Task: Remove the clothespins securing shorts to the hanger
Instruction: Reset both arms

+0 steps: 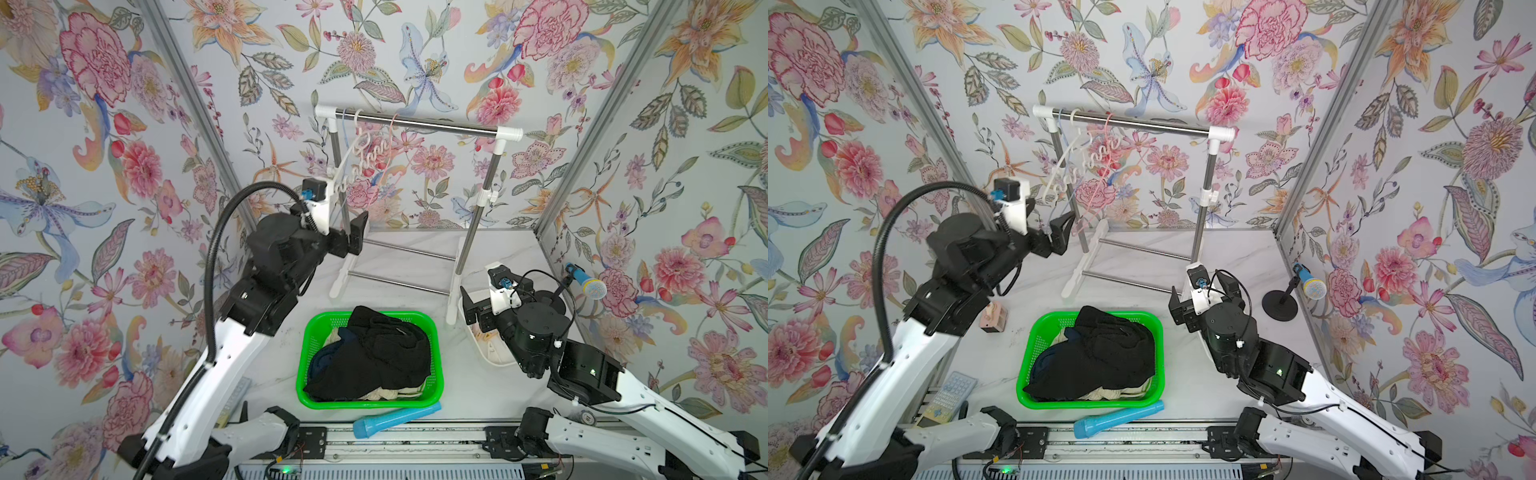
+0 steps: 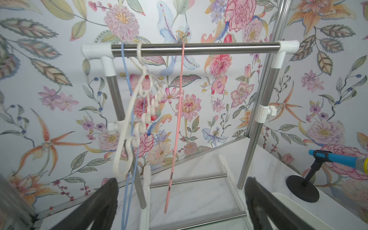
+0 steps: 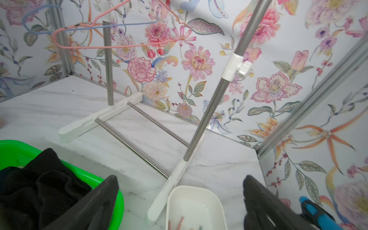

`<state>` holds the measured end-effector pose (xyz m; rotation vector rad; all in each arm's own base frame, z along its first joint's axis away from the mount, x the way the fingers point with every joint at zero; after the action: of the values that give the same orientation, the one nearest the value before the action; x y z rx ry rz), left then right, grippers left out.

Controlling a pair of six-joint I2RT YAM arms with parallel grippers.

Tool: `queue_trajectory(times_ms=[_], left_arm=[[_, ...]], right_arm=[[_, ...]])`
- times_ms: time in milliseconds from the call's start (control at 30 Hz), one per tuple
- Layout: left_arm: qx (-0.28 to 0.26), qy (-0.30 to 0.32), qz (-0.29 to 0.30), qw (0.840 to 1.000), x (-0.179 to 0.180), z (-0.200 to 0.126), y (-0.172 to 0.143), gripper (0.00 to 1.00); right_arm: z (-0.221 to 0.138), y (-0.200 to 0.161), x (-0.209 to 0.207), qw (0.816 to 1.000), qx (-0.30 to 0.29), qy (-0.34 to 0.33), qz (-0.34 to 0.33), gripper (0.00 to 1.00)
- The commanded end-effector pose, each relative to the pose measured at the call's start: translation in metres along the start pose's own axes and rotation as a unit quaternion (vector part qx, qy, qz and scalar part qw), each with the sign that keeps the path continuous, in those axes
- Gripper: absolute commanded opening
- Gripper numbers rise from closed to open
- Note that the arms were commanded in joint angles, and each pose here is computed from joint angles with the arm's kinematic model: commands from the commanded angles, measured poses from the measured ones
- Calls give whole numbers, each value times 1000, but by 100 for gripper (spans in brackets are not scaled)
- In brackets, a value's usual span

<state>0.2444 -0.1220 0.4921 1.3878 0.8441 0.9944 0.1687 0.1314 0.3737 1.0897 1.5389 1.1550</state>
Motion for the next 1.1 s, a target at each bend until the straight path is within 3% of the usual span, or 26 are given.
queue_trajectory(times_ms=[0, 167, 400, 600, 767, 967, 1067], left_arm=[[-14, 124, -20, 992, 26, -35, -20, 99], [6, 255, -27, 966, 55, -80, -59, 99], [89, 323, -36, 942, 93, -63, -138, 99], [87, 385, -9, 919, 117, -62, -200, 99], [39, 394, 30, 918, 114, -68, -241, 99], [18, 375, 69, 924, 106, -72, -280, 99], [10, 358, 81, 930, 104, -72, -291, 99]], right_arm=[[3, -17, -20, 997, 10, -80, 19, 99], [16, -47, -44, 990, 39, -127, 47, 99], [48, -98, -82, 975, 95, -177, 99, 99], [71, -130, -103, 971, 95, -187, 112, 99], [82, -152, -121, 970, 82, -190, 127, 99], [83, -177, -127, 976, 2, -179, 124, 99], [85, -193, -128, 977, -5, -176, 123, 99]])
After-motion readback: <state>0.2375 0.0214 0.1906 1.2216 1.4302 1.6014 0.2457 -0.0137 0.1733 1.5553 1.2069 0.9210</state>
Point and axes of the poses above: each gripper's point midway between its finger pads, its own z axis out along the fingers, its own x axis along the line the jaws close on, y = z × x, the point moved 7 cm from there along -z, back along the fingers, and after that the axes turned 6 degrees about z, right-handed, at the moved point
